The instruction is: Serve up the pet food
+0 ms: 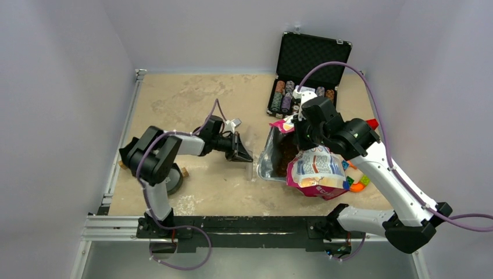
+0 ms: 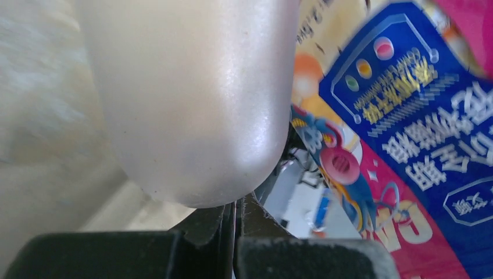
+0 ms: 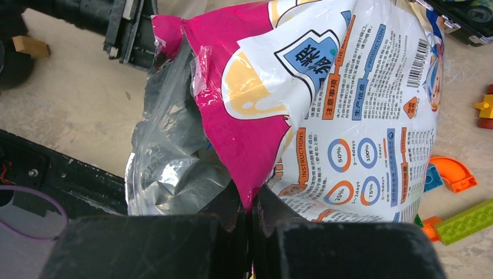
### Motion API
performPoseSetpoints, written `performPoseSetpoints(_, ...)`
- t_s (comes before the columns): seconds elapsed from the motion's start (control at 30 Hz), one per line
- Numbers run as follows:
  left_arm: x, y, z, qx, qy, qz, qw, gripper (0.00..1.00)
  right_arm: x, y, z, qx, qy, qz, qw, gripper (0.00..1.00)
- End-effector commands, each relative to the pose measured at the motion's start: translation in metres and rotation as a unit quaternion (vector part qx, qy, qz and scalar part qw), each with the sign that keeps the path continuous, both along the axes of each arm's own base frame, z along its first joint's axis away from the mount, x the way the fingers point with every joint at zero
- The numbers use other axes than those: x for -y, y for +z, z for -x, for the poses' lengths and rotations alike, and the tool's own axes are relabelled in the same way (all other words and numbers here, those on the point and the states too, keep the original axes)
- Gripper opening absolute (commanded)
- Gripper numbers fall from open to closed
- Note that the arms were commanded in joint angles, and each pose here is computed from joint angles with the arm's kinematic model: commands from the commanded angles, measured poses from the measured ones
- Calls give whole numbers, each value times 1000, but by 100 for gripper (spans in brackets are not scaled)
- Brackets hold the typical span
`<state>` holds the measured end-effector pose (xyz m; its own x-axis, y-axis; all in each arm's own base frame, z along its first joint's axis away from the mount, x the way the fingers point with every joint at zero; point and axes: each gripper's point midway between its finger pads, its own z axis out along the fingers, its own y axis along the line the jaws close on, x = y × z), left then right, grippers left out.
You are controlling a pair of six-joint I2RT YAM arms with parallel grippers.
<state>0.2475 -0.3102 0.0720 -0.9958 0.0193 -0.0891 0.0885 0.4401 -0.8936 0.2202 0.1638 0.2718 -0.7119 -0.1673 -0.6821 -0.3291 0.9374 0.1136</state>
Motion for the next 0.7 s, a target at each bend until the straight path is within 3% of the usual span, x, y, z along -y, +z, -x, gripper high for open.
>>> performPoseSetpoints(0.0,2,14,-28,1,-15,120,993,1,-16,54,-1,59,14,-80,995,0)
performPoseSetpoints(0.1,-4,0,-32,-13,-17,122,992,2,-15,56,1,59,14,-82,995,0)
performPoseSetpoints(0.17,-12,-14,-31,-11,-15,83,996,4,-15,55,2,58,13,-82,995,0)
performPoseSetpoints(0.33,-31,-28,-21,17,-34,0,999,19,-16,52,3,53,15,-85,995,0)
performPoseSetpoints(0.5,-46,-27,-10,9,-49,-17,999,38,-20,53,2,51,22,-88,995,0)
performPoseSetpoints(0.67,-59,-10,-3,37,-47,-45,997,47,-21,54,1,54,24,-88,994,0)
